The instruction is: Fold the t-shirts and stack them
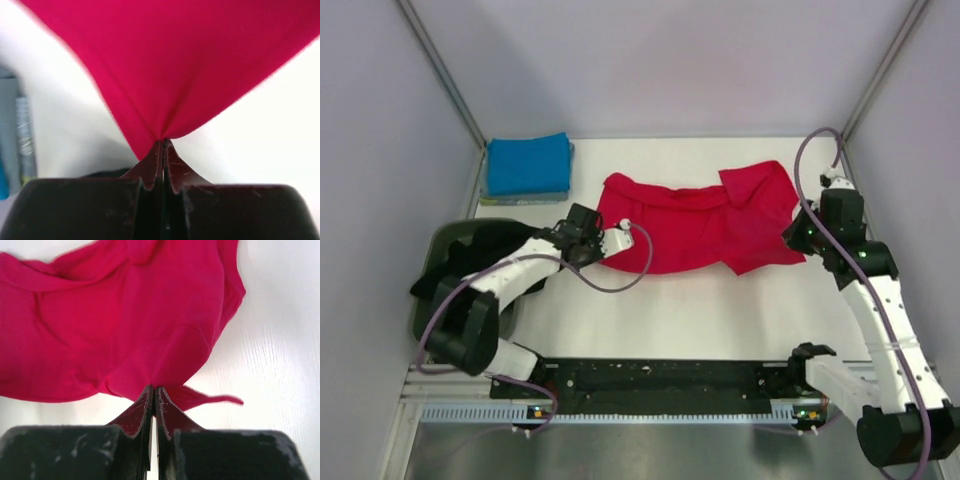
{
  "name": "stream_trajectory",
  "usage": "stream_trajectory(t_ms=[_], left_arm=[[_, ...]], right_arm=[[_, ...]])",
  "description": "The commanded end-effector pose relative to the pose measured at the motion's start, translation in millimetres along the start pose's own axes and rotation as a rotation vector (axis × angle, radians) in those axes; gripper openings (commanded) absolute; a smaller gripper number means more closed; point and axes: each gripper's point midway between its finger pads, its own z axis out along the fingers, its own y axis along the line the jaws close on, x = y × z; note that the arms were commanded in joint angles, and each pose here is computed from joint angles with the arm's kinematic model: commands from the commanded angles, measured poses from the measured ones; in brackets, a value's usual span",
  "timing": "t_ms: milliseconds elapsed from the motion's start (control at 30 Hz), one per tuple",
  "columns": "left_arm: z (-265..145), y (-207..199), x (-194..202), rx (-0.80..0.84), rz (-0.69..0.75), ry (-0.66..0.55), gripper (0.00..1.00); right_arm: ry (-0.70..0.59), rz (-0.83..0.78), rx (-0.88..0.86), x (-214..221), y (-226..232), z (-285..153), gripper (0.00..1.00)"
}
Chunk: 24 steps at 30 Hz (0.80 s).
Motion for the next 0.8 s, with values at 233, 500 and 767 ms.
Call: stream_trajectory(t_ms=[233, 500, 767], left_arm=[[-274, 56, -47, -0.268, -0.265, -0.365, 0.0], [-412, 59, -49, -0.473, -0.316, -0.677, 0.0], [-382, 83, -60, -0.498, -0.369, -0.633, 0.0]], right_arm=[[-0.473, -0.094, -0.239, -108, 49, -210, 0.0], [-0.69, -0.116, -0.349, -130, 62, -315, 0.0], [-0.622, -0.103, -0.317, -162, 76, -270, 0.0]])
